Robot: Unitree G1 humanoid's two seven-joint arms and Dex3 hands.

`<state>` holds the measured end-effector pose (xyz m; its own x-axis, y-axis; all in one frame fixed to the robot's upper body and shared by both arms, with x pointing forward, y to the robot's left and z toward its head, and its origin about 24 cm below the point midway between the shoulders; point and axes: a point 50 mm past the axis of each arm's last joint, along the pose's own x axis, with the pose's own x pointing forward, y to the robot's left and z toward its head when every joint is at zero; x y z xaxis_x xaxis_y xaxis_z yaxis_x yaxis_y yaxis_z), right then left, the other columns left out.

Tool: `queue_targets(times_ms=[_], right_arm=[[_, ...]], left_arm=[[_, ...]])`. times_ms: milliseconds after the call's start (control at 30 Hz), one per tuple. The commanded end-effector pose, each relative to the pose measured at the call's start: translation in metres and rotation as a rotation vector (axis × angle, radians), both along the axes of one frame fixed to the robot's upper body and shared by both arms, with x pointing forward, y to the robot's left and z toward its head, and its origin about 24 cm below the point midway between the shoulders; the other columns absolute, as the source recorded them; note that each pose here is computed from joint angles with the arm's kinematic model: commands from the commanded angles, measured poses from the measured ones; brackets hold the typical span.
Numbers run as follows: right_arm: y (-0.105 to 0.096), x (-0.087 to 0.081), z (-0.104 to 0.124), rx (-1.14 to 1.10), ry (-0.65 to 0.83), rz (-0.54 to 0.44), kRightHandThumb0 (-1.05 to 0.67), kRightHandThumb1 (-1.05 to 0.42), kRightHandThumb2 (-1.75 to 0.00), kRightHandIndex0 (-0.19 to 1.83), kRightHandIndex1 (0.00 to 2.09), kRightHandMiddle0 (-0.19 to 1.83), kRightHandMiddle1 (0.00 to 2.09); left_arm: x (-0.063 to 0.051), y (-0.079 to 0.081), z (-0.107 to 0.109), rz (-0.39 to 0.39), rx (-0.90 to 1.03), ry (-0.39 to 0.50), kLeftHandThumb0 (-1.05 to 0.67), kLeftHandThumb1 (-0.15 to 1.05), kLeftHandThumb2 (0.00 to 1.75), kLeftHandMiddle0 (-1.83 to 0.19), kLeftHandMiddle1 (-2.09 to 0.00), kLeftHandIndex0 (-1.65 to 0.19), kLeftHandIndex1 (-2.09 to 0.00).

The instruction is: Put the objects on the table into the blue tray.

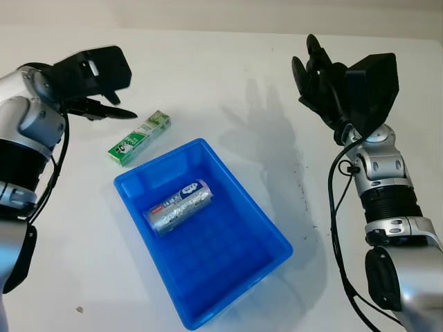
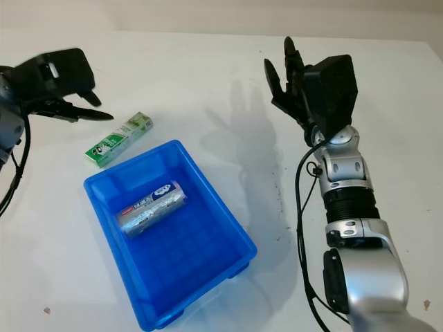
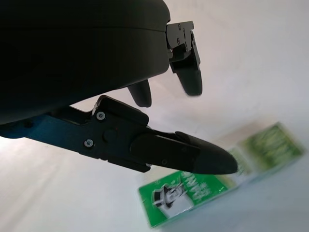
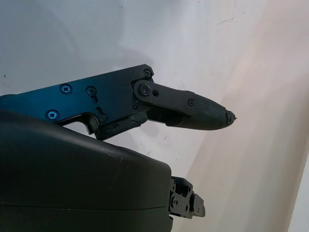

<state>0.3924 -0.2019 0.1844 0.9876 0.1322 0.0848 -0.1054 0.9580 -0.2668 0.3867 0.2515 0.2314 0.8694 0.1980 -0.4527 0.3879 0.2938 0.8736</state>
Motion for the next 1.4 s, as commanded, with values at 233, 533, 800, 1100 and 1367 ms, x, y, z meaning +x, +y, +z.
queue_targets(times_ms=[233,533,800,1100,1367], right_arm=[[-0.002,-0.003,0.000,0.014,-0.008,0.002,-0.64,-1.05,-0.62,-0.19,0.00,-0.19,0.00],[-0.002,-0.003,0.002,0.027,-0.010,0.012,-0.64,-1.05,-0.62,-0.19,0.00,-0.19,0.00],[-0.004,-0.004,0.001,0.032,-0.012,0.036,-0.65,-1.05,-0.62,-0.19,0.00,-0.19,0.00],[-0.005,-0.004,0.002,0.042,-0.006,0.036,-0.64,-1.05,-0.62,-0.19,0.00,-0.19,0.00],[-0.007,-0.004,0.004,0.045,-0.009,0.038,-0.64,-1.05,-0.62,-0.19,0.00,-0.19,0.00]], left_arm=[[0.002,-0.006,-0.007,-0.061,0.102,0.052,-0.93,1.05,0.19,0.19,-1.29,0.12,-0.27],[0.004,-0.014,-0.017,-0.092,0.178,0.069,-1.00,1.05,0.19,0.19,-1.15,0.15,-0.33],[0.005,-0.018,-0.038,-0.180,0.336,0.084,-1.04,1.05,0.25,0.19,-1.26,-0.06,-0.24],[0.006,-0.024,-0.046,-0.220,0.348,0.086,-0.99,1.05,0.28,-0.17,-2.09,0.02,-2.07],[0.007,-0.032,-0.055,-0.194,0.337,0.104,-0.93,1.05,0.29,-0.18,-1.00,0.01,-1.58]])
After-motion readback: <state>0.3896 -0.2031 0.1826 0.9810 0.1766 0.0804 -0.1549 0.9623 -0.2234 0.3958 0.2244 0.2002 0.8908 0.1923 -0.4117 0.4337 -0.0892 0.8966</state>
